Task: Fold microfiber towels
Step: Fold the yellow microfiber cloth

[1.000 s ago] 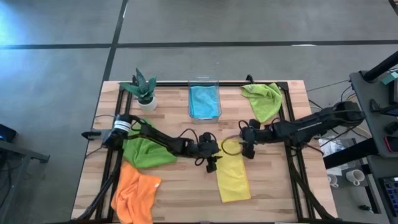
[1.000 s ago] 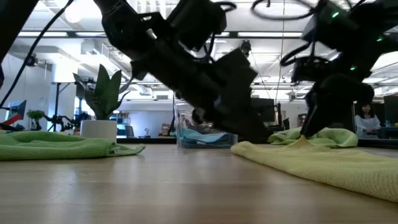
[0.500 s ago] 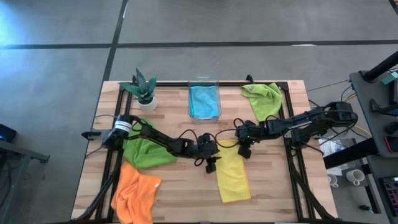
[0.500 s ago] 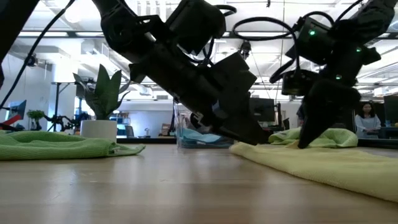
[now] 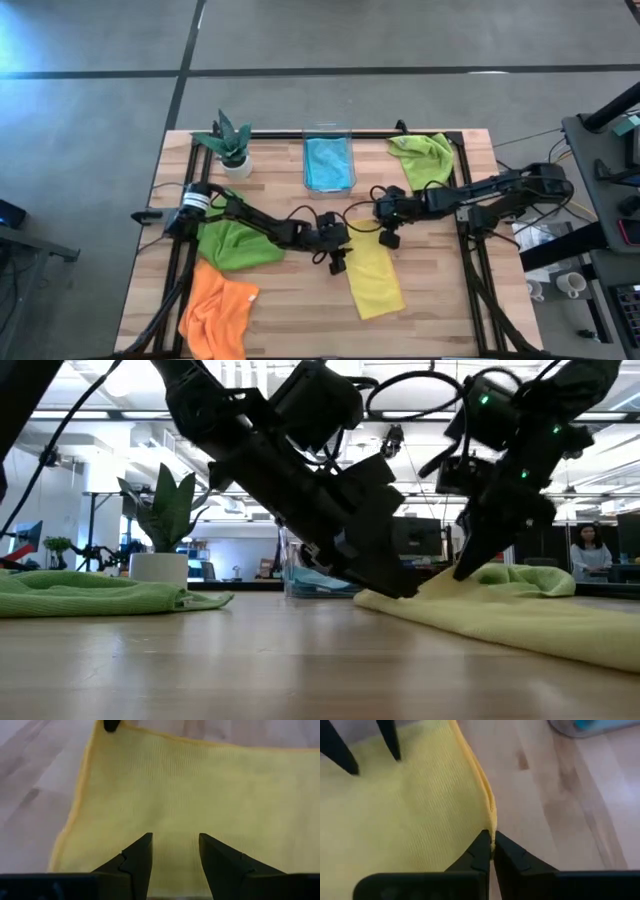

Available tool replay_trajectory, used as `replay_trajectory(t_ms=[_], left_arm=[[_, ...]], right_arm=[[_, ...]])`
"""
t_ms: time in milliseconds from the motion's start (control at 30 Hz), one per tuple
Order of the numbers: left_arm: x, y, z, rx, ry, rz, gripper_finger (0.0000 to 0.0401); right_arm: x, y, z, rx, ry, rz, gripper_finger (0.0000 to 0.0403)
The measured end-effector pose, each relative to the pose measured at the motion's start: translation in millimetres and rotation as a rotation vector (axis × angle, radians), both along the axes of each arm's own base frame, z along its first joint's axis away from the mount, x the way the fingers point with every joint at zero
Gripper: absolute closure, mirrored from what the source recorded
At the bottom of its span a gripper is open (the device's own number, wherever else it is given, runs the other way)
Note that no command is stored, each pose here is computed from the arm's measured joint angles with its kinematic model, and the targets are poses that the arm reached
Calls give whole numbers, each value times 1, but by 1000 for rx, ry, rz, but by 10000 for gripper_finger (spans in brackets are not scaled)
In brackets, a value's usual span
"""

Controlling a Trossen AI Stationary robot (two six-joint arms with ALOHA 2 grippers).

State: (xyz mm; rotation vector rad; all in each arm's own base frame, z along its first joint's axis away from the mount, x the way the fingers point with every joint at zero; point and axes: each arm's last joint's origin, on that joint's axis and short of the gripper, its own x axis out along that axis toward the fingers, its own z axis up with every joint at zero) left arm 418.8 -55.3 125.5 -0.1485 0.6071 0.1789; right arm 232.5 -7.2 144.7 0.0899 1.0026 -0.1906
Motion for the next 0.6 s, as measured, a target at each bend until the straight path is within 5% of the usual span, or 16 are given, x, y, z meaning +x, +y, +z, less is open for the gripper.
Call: replay_trajectory(t_ms=[300,500,600], left_arm=[[-22,35,24,43,132,213,255],[-20,44,17,27,149,222,255],[-18,46,9,13,163,213,255]], right_arm=[[10,-4,-9,-51,97,65,309],[21,-11,17,-129,60,187,231],[21,-23,14,-73,67,221,210]])
